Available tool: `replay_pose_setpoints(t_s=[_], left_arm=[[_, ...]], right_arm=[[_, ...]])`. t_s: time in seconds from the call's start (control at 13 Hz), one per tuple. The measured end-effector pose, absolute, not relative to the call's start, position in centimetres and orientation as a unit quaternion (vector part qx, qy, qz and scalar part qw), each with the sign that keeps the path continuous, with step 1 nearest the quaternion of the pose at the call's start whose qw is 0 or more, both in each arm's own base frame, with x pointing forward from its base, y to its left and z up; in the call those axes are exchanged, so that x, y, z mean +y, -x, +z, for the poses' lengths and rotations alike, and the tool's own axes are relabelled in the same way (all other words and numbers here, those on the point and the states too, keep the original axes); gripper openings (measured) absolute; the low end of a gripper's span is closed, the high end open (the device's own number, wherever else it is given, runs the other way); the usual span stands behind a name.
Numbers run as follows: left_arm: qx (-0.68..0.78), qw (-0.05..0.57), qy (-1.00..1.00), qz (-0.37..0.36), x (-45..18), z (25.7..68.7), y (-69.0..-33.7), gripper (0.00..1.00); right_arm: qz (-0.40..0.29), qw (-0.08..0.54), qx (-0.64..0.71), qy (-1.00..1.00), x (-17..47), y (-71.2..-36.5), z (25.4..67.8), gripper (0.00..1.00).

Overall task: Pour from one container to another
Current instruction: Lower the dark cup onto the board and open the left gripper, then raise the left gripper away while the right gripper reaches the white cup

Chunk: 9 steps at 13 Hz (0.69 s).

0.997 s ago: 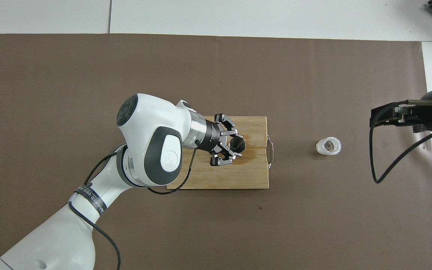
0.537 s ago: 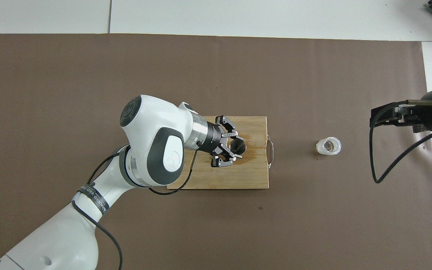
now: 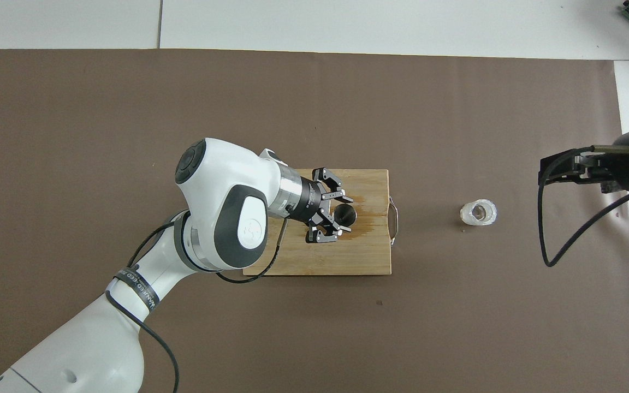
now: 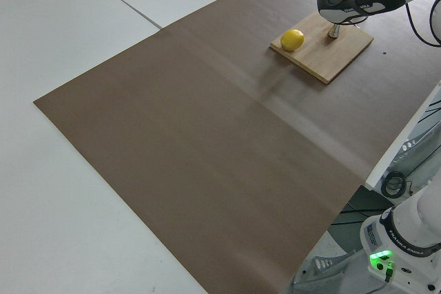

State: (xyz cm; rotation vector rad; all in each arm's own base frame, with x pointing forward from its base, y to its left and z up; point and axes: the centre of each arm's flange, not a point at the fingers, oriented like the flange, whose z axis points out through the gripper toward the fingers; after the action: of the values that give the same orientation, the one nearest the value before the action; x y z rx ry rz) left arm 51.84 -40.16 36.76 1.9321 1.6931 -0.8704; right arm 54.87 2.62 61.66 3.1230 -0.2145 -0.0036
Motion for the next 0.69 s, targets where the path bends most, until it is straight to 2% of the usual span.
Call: replay_pose_setpoints(t_s=[0.15, 0.23, 0.46, 0.69], left_arm=[[0.610, 0.213, -0.696, -0.313, -40.1, 36.8, -51.9, 0.94], [0.609, 0.212, -0.698, -0.311, -39.9, 36.8, -52.0, 1.00], [0.580, 0.190, -0.735, -0.296, -39.5, 38.5, -52.7, 1.00], [0.555, 0.171, -0.769, -0.266, -36.5, 42.6, -55.4, 1.00]], right_arm=[[-0.003, 0.006, -0.054, -0.999, 2.6, -54.9, 61.5, 1.00], [-0.004, 0.006, -0.039, -0.999, 2.6, -54.9, 61.3, 1.00], [0.006, 0.005, 0.037, -0.999, 2.6, -55.3, 60.2, 1.00], [0.013, 0.006, 0.143, -0.990, 2.2, -55.7, 57.6, 1.00]])
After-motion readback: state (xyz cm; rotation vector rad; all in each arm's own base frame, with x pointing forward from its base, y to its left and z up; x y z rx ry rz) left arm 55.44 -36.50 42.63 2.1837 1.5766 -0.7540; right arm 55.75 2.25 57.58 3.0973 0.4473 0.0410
